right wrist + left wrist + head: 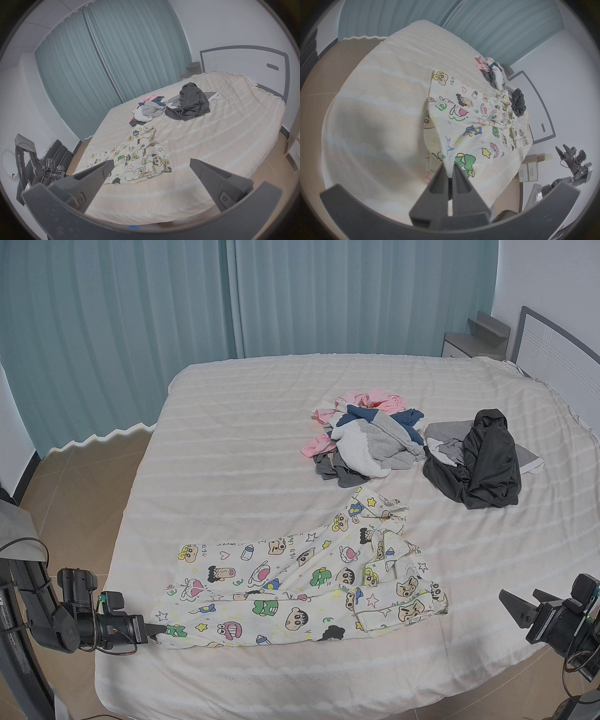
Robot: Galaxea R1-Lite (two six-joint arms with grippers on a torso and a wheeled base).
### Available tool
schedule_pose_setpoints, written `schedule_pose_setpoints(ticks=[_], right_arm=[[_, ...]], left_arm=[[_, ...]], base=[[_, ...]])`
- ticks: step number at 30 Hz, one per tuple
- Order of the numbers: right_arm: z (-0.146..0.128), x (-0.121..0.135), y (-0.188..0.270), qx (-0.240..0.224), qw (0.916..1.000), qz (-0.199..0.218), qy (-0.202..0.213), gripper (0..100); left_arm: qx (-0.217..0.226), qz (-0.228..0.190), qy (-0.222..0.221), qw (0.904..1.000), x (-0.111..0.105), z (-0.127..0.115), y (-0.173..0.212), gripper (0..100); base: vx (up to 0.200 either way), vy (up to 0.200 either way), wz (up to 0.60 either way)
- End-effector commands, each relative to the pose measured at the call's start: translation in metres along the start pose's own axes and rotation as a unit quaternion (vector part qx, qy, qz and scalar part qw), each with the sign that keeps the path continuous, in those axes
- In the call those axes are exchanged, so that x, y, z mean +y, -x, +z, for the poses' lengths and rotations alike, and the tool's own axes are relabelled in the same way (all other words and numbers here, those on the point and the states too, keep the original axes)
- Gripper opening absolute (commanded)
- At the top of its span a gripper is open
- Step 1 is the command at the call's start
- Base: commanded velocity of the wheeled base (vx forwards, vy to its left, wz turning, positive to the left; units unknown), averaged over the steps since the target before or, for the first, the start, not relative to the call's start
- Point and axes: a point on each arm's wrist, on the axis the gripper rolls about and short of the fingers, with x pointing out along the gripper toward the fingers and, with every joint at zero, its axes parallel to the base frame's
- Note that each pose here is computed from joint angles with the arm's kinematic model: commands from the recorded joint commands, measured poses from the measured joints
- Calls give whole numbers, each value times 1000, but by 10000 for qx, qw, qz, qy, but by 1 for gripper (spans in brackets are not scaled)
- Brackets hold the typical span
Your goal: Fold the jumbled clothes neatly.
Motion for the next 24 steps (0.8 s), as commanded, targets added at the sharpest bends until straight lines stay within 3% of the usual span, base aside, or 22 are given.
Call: schedule_pose_setpoints(ticks=[1, 4, 13, 24], right_arm=[[-5, -2, 0, 114, 9999, -30, 35, 100], [-5, -2, 0, 150, 9999, -4, 49, 100], [-8, -3, 1, 293, 9995, 39, 81, 100], [-9, -3, 1, 372, 9992, 120, 81, 100]], left_arm=[[-43, -178, 4, 9998, -4, -10, 11, 0], [-59, -340, 9, 9994, -7, -16, 17, 0], [-261, -318, 43, 9991, -6, -25, 30, 0], [-3, -491, 124, 9987, -9, -41, 35, 0]], base=[[0, 0, 0], [0, 0, 0], [0, 0, 0], [0, 0, 0]])
